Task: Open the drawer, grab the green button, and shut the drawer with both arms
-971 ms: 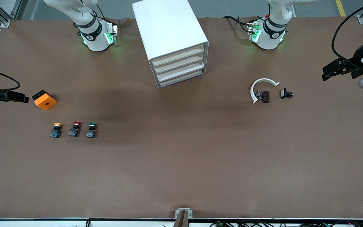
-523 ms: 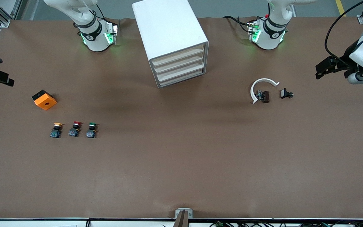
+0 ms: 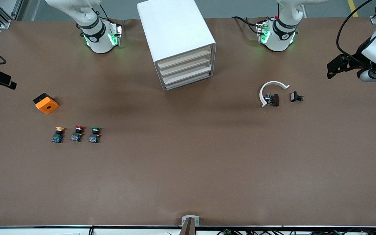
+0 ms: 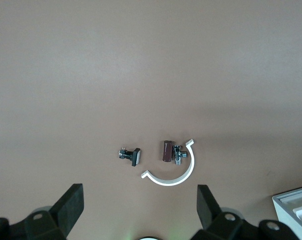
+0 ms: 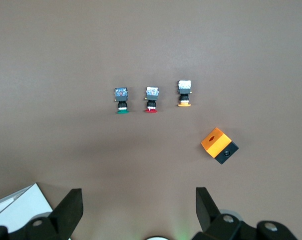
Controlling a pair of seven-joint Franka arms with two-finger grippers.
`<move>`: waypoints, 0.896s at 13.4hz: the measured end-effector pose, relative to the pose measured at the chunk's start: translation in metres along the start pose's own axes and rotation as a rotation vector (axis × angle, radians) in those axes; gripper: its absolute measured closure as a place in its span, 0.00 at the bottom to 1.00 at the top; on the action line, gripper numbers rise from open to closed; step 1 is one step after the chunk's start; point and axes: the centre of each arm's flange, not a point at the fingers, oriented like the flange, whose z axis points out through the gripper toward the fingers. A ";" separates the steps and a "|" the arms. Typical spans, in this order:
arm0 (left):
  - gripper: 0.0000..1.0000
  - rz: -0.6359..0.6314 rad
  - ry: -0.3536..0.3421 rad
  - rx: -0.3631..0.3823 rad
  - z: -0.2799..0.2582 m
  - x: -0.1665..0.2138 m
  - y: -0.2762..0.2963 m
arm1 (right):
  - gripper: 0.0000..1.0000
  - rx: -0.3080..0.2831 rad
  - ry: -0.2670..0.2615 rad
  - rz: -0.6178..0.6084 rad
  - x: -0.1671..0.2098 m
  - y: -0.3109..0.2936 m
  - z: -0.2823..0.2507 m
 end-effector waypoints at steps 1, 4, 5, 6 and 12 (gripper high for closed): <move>0.00 0.000 -0.003 0.000 0.001 0.000 0.000 | 0.00 0.004 0.011 -0.006 -0.013 0.000 0.000; 0.00 0.000 -0.007 0.000 0.004 0.000 0.000 | 0.00 -0.005 0.030 -0.032 -0.033 -0.011 -0.004; 0.00 0.001 -0.007 0.000 0.004 0.000 0.000 | 0.00 -0.007 0.032 -0.033 -0.033 -0.011 -0.005; 0.00 0.001 -0.006 0.000 0.004 0.000 0.000 | 0.00 -0.007 0.031 -0.030 -0.033 -0.010 -0.004; 0.00 0.001 0.001 0.000 0.003 0.001 0.000 | 0.00 -0.008 0.029 -0.025 -0.032 -0.007 -0.002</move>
